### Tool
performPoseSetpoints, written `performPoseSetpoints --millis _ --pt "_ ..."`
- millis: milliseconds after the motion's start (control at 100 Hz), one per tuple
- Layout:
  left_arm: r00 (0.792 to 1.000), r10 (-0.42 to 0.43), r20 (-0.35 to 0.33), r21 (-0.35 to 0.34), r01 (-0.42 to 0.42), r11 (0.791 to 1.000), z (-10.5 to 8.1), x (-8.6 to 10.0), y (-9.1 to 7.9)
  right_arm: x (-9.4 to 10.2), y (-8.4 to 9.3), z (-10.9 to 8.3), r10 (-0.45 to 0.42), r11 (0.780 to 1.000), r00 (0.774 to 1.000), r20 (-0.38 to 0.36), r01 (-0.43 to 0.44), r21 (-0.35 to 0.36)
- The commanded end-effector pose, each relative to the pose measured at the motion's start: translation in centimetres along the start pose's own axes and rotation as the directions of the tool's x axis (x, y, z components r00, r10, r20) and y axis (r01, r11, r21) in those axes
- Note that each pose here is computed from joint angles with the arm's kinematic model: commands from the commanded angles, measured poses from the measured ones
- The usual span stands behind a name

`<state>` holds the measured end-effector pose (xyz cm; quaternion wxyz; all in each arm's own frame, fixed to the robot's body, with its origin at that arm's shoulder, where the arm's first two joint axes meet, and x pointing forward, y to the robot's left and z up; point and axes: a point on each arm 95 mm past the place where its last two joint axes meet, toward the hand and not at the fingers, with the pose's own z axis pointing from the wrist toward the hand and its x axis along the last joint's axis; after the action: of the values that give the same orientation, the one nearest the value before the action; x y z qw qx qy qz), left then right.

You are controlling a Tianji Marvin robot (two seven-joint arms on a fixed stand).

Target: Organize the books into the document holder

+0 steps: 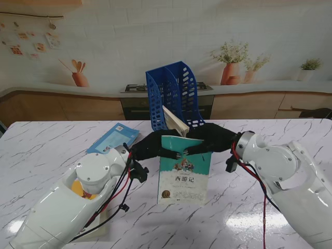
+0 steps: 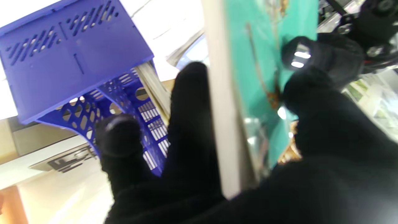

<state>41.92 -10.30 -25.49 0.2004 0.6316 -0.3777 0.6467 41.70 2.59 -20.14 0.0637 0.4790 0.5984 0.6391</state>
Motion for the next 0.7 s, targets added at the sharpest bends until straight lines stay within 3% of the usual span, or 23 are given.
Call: performPoseSetpoints --millis 0,460,690 --pt "1.0 -0.004 -0.024 0.006 0.004 1.0 0.3 0.3 -0.2 -0.1 -0.5 0.0 0.008 1.0 1.0 -0.011 -0.008 0.011" --pt "0.999 -0.033 -0.028 0.015 0.034 0.999 0.9 0.2 -0.4 -0.7 -1.7 -0.7 0.087 0.993 0.995 -0.041 -0.09 -0.077" --pt "0.998 -0.044 -0.037 0.02 0.045 0.999 1.1 0.2 -0.3 -0.9 -2.0 -1.1 0.158 0.975 0.986 -0.045 -0.163 -0.15"
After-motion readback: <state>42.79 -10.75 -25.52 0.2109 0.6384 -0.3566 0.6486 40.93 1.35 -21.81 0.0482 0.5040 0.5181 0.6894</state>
